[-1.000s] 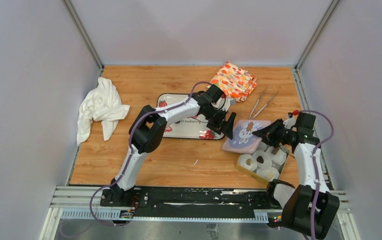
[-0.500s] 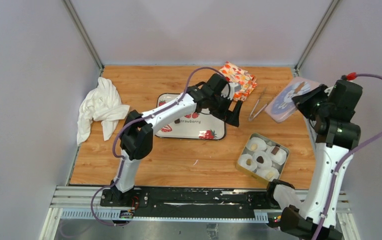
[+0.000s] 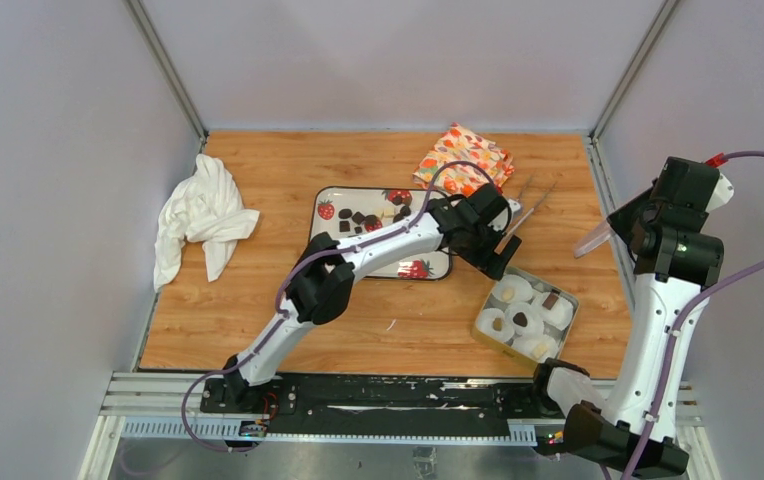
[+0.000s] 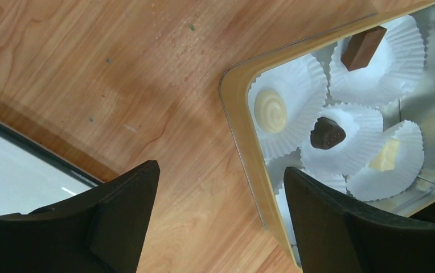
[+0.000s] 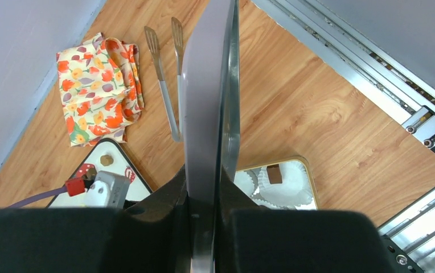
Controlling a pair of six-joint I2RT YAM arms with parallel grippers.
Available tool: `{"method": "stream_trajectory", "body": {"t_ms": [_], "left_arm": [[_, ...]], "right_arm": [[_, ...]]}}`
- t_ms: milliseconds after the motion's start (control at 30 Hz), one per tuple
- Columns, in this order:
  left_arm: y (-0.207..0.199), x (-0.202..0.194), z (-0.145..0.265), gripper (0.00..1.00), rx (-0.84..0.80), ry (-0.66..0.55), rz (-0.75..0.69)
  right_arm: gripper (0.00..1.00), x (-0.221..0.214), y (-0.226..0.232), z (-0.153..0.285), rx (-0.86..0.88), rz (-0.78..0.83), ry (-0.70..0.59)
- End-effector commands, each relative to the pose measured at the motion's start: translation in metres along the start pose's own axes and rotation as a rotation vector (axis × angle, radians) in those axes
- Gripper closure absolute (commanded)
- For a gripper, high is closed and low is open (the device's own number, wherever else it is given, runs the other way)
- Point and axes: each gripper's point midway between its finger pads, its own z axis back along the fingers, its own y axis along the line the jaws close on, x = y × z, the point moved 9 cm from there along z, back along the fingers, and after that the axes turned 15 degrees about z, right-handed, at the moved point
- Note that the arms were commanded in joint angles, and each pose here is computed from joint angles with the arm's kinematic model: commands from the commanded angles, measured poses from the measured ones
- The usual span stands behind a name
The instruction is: Pack the chocolate
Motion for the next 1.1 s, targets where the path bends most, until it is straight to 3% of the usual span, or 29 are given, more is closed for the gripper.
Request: {"method": "stream_trajectory", "body": {"t_ms": [0,333,767,1067], "left_arm": [[-0.004,-0.010,-0.016,0.15,0.034,0.036,-0.030],[-0.003,-0.027,-0.025,0.17,0.047,0.095,-0.044],[0.046,-0.016,-0.017,0.15,0.314,0.049,-0.027],[0.069,-0.009,-0.002,0.14,0.465,0.014,-0.128]], "right_arm": [[1.00,0.001,0.000,0.005,0.007,-0.005,-0.018],[1.00,-0.005,0.000,0.002,0.012,0.004,0.014],[1.00,-0.014,0.008,-0.009,0.103,0.000,0.068],[1.00,-0.025,0.011,-0.011,0.151,-0.010,0.117]]}}
